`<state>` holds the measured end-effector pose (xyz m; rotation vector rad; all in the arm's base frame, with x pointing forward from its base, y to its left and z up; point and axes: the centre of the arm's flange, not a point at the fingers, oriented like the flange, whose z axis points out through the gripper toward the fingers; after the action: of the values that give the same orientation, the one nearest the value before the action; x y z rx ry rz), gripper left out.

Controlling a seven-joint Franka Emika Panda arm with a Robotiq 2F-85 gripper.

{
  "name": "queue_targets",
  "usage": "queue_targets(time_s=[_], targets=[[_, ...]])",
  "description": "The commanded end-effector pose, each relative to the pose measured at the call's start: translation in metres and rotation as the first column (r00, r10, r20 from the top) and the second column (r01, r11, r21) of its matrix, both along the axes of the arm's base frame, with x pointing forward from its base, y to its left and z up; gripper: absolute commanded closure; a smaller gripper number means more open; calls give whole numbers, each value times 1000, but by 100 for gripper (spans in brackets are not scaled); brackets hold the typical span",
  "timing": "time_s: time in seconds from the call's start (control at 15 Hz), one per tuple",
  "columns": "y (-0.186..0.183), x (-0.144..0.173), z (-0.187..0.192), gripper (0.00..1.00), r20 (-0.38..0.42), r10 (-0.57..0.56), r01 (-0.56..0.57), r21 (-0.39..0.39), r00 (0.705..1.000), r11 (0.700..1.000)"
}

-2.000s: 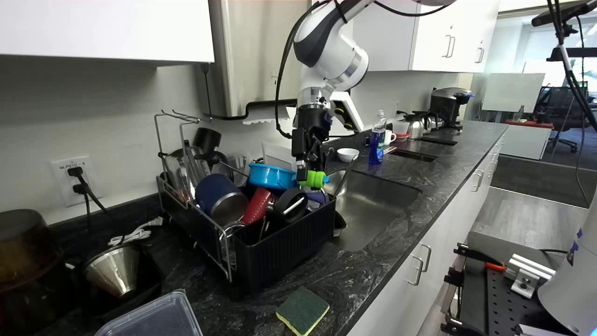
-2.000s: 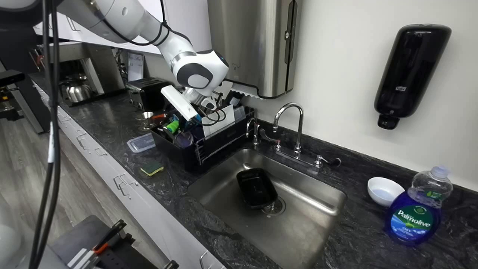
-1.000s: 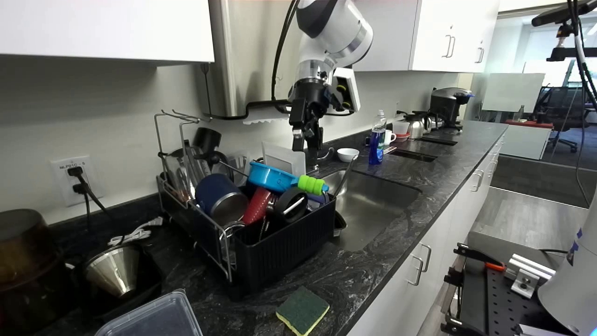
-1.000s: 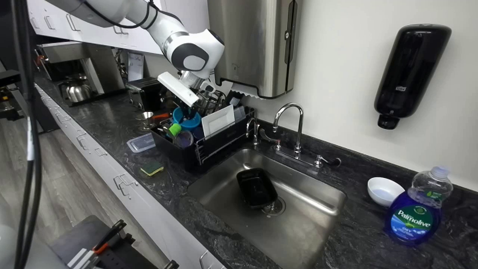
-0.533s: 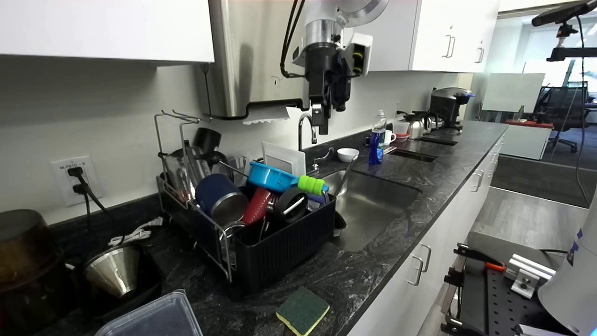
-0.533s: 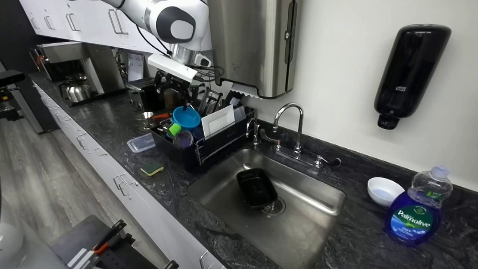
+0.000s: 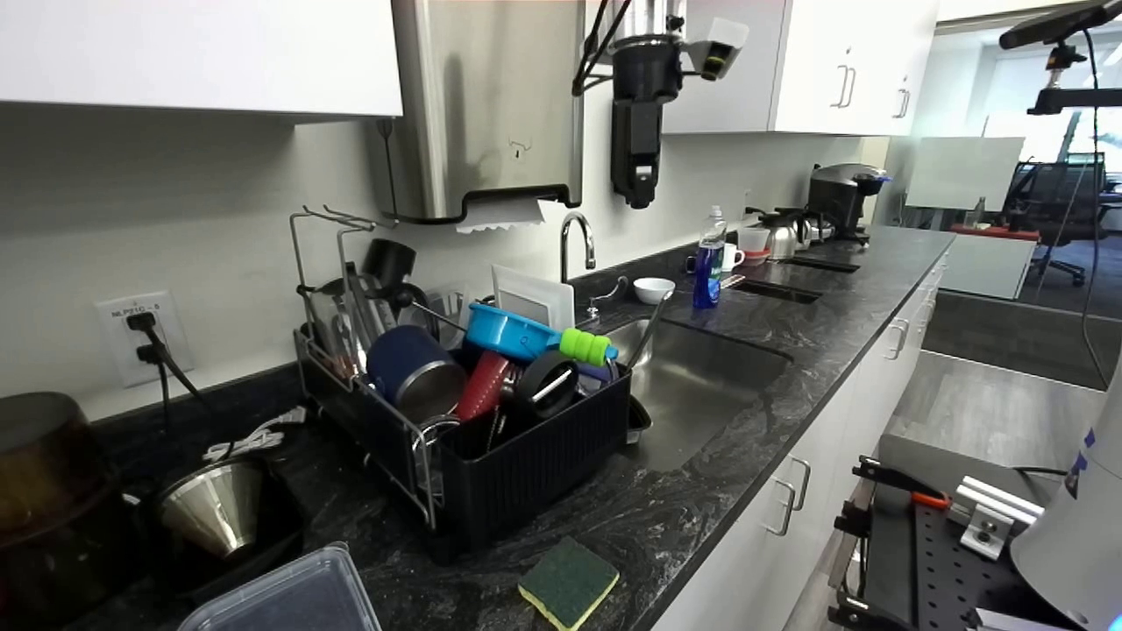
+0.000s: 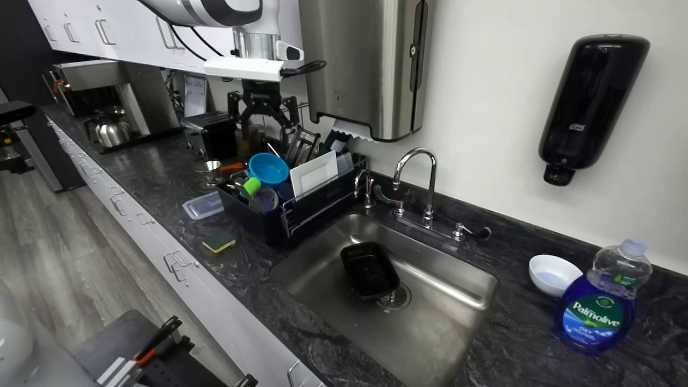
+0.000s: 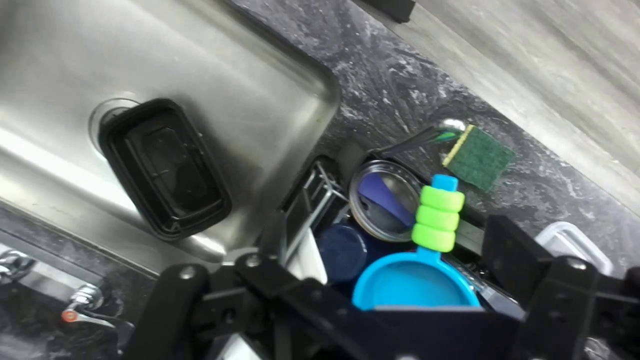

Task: Pick the blue pot from the sink and place it in the rack

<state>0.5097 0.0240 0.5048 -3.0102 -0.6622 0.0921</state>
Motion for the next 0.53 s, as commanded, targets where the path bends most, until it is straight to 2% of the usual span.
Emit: queue_targets(time_s=[0.0,0.2,0.47], targets=[[-27,-13,3,0,57,-66,72,-106,996,992],[-56,-16,11,0,111,-147,166,-186,983,968],[-84,-19,14,0,157,-254,285,-233,954,930]])
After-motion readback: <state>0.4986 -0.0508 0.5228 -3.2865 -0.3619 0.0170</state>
